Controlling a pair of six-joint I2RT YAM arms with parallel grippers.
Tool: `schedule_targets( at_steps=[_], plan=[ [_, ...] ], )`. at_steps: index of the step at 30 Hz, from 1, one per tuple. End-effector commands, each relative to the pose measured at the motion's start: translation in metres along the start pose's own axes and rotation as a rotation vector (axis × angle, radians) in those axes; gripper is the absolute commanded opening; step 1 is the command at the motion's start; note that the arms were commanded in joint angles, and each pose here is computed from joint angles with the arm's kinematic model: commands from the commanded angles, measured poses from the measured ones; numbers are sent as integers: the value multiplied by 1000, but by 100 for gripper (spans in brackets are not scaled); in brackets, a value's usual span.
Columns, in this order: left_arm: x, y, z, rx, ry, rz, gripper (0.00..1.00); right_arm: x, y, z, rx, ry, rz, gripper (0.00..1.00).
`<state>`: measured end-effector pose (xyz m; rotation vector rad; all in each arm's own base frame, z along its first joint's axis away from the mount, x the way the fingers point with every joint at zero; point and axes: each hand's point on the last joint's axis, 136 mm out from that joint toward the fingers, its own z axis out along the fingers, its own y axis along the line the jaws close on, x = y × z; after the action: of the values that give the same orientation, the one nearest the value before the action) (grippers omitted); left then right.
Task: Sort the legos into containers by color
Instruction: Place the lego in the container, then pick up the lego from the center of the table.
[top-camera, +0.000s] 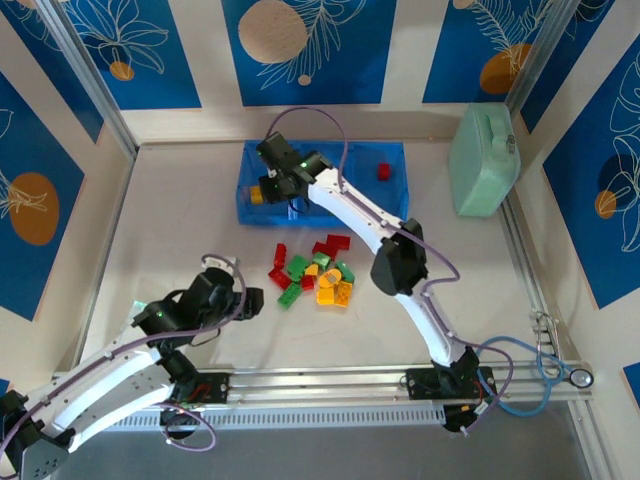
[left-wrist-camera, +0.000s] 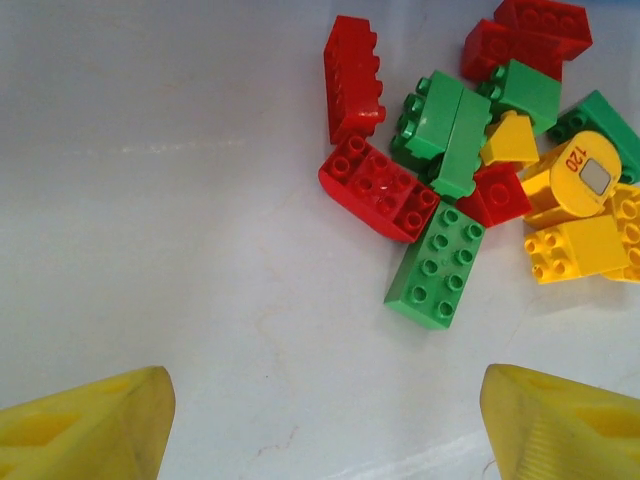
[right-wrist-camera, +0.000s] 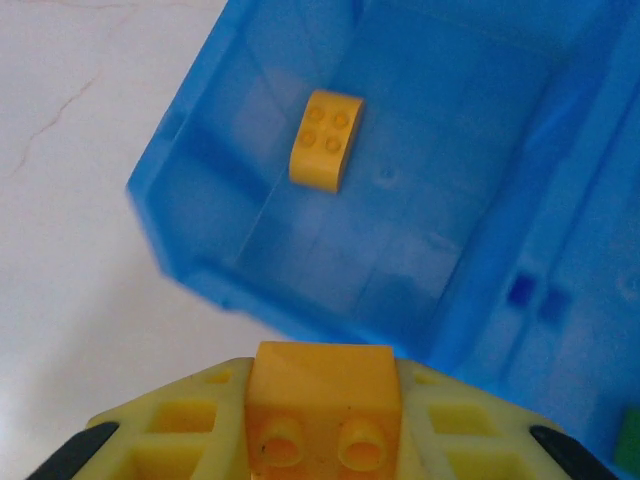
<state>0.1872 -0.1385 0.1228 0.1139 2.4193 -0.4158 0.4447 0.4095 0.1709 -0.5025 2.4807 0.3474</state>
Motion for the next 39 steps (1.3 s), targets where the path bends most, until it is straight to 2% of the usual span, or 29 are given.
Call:
schedule_targets(
  at_steps=[1, 3, 5, 6, 7, 8, 10, 16, 22, 25, 31, 39],
  plan=[
    [4, 6, -4, -36, 7, 0, 80, -6, -13, 9, 33, 10, -59, 30],
    [5, 3, -5, -30, 9, 7, 80, -17, -21, 16, 32, -23, -50, 31],
    [4, 1, -5, -28, 11, 15, 80, -24, -25, 22, 26, -48, -36, 39],
    [4, -1, -5, -27, 12, 18, 80, -27, -28, 23, 29, -59, -35, 49],
    [2, -2, -4, -26, 13, 22, 80, -30, -30, 21, 37, -71, -34, 67],
    [1, -4, -4, -25, 13, 26, 80, -34, -31, 17, 40, -81, -34, 80],
    [-1, -9, -2, -24, 19, 41, 80, -46, -32, -2, 45, -117, -27, 85],
    [-14, -39, 4, 22, 19, 100, 80, -63, -28, -85, 25, -200, -14, 86],
    [-21, -77, 25, 79, 40, 153, 79, -35, -48, -150, -1, -247, 36, 86],
    [-24, -94, 41, 101, 64, 175, 75, -1, -69, -163, 6, -229, 79, 85],
    [-37, -120, 77, 103, 107, 217, 73, 79, -116, -171, 44, -178, 210, 79],
    [-59, -135, 133, 98, 197, 237, 71, 173, -161, -167, 91, -103, 378, 73]
  ],
)
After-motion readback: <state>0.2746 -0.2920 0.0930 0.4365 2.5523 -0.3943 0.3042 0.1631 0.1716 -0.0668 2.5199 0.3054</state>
